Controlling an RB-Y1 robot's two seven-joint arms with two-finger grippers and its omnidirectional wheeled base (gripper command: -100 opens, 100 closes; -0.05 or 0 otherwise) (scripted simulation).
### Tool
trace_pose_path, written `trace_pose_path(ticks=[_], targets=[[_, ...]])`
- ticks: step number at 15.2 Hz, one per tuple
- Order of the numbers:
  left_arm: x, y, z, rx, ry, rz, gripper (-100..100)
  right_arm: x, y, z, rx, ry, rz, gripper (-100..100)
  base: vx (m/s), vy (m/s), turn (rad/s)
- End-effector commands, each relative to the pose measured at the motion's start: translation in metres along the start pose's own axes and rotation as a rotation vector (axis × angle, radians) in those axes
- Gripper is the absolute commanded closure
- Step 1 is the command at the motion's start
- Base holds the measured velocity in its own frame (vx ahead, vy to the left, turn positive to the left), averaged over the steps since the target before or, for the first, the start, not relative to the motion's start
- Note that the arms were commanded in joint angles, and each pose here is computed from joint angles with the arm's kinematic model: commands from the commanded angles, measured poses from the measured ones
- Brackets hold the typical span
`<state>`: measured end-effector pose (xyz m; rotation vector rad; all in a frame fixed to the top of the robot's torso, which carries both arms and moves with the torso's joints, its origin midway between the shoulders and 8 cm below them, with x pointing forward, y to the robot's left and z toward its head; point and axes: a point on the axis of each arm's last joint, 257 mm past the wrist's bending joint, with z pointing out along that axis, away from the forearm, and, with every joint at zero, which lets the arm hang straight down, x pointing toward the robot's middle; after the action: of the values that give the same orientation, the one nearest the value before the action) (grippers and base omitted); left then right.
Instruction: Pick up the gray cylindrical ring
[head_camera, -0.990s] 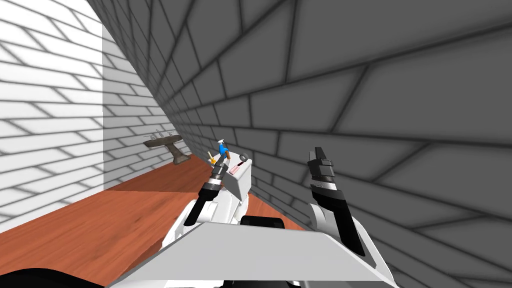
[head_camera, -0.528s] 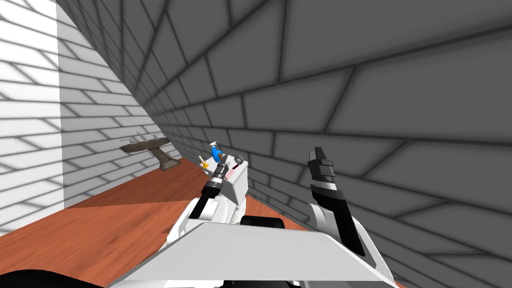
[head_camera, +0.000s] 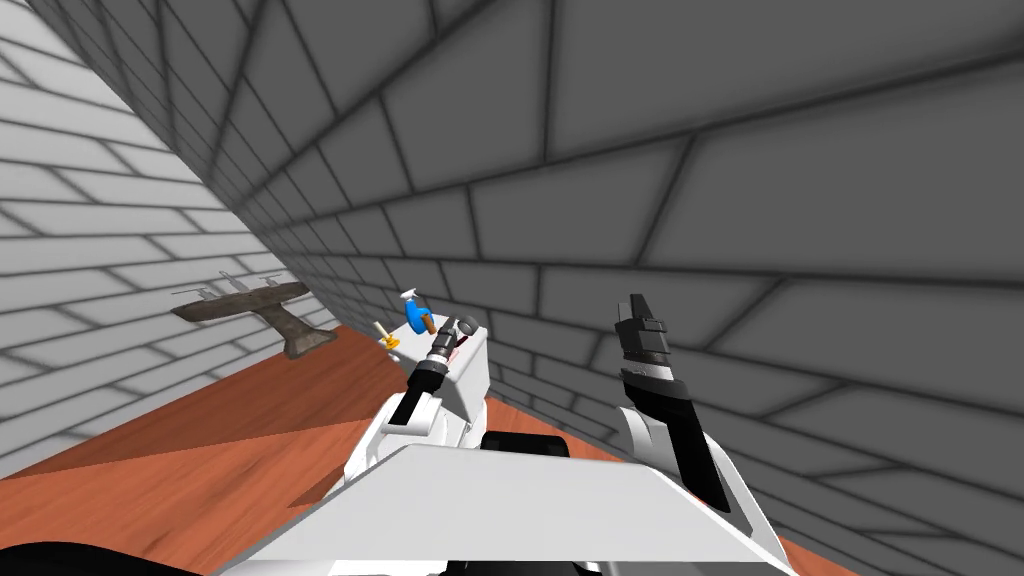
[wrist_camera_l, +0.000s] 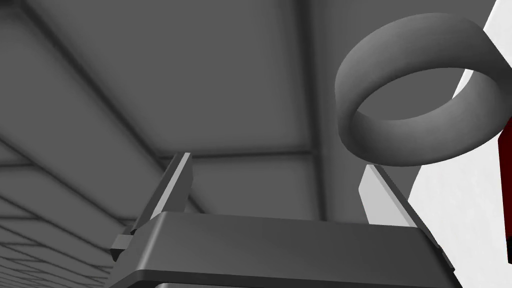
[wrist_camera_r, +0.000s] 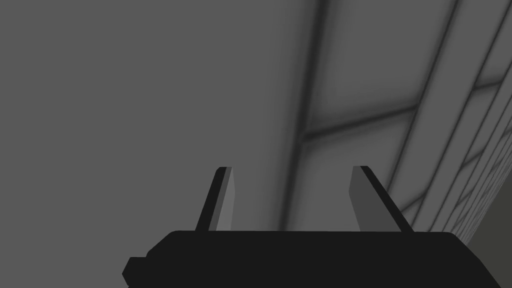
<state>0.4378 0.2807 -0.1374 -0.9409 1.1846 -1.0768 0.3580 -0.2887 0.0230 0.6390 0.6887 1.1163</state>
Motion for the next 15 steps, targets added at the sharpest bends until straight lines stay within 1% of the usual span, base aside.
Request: trace_pose_path(ticks=[1,6,7,8,9,10,15], targets=[[-0.001,0.013,0.002,-0.037,-0.011,-0.002,-100,0.0,0.0,0.0,0.0,0.0,0.0,0,0.042,0.003,-0.123],[-0.003,0.038,0.005,-0.119,-0.038,-0.013,-100,0.0,0.0,0.0,0.0,0.0,0.0,0,0.042,0.003,-0.126],[-0.002,0.031,0.005,-0.098,-0.031,-0.01,-100,0.0,0.0,0.0,0.0,0.0,0.0,0,0.025,0.006,-0.039],[-0.005,0.025,0.004,-0.1,-0.038,-0.011,-100,0.0,0.0,0.0,0.0,0.0,0.0,0,0.074,0.017,-0.027],[-0.003,0.03,0.005,-0.101,-0.034,-0.01,-100,0.0,0.0,0.0,0.0,0.0,0.0,0,0.065,0.016,-0.017],[-0.004,0.029,0.005,-0.102,-0.035,-0.011,100,0.0,0.0,0.0,0.0,0.0,0.0,0,0.021,0.006,-0.001],[-0.003,0.029,0.005,-0.102,-0.035,-0.013,100,0.0,0.0,0.0,0.0,0.0,0.0,0,0.003,0.001,0.0]])
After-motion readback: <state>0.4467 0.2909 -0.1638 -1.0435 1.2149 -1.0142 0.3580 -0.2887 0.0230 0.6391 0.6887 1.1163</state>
